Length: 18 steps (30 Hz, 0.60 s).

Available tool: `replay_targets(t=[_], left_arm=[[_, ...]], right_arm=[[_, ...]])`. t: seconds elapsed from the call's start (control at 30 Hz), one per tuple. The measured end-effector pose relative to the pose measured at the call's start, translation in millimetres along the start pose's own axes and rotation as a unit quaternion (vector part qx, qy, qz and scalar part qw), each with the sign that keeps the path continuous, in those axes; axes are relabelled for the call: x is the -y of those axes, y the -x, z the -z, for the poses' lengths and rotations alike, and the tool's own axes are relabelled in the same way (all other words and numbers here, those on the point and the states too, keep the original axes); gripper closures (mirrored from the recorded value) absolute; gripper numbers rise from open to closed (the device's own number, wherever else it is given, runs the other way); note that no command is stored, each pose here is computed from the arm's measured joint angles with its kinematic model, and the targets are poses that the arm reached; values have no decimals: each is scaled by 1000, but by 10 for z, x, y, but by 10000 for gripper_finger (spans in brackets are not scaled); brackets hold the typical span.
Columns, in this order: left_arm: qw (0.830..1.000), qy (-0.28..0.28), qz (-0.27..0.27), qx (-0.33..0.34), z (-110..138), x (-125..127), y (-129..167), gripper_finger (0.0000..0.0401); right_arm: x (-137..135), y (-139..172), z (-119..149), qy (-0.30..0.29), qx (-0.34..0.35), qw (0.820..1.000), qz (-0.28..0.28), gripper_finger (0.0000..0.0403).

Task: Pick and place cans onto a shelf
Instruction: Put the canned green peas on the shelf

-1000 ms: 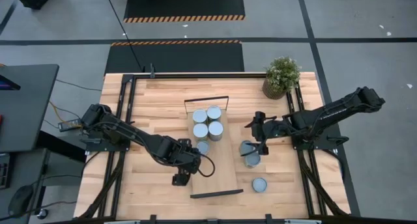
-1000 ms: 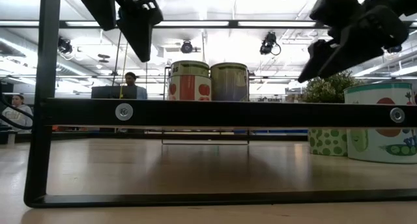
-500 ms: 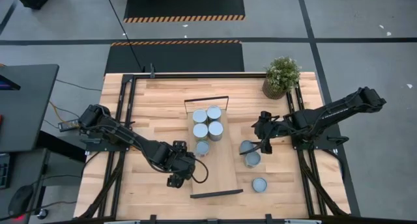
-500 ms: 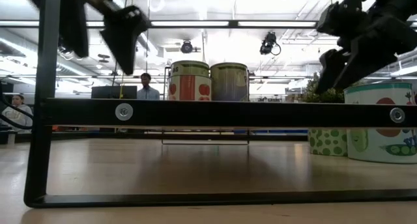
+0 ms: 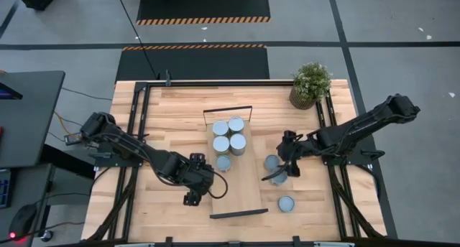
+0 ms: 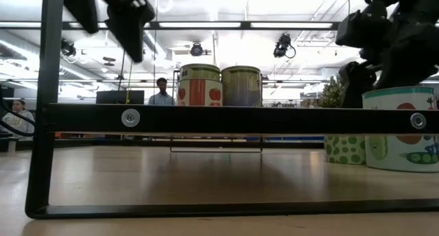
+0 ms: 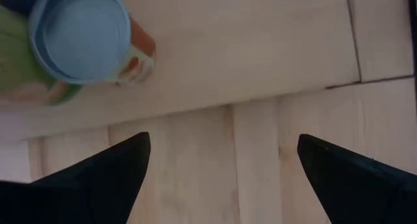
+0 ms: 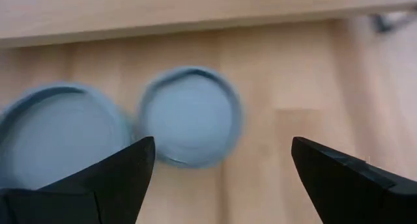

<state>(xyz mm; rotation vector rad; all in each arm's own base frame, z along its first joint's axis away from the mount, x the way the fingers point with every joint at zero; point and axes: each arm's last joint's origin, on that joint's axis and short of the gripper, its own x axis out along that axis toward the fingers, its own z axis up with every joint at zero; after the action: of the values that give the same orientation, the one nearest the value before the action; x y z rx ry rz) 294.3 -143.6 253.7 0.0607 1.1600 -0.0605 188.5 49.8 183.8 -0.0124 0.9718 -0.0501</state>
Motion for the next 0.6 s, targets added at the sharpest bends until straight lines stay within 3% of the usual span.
replay_targets(t=[0.2,0.37,0.6], left_arm=[[1000,3,-1,16,-16,-8,42,7],[1000,3,-1,17,-19,-8,43,7],[1000,4,-1,18,-20,-7,43,7]], right_arm=[[-123,-42,-45,32,16,997,-62,35],[-79,-1,-48,28,36,999,6,35],[-56,-150,40,35,56,998,-3,35]])
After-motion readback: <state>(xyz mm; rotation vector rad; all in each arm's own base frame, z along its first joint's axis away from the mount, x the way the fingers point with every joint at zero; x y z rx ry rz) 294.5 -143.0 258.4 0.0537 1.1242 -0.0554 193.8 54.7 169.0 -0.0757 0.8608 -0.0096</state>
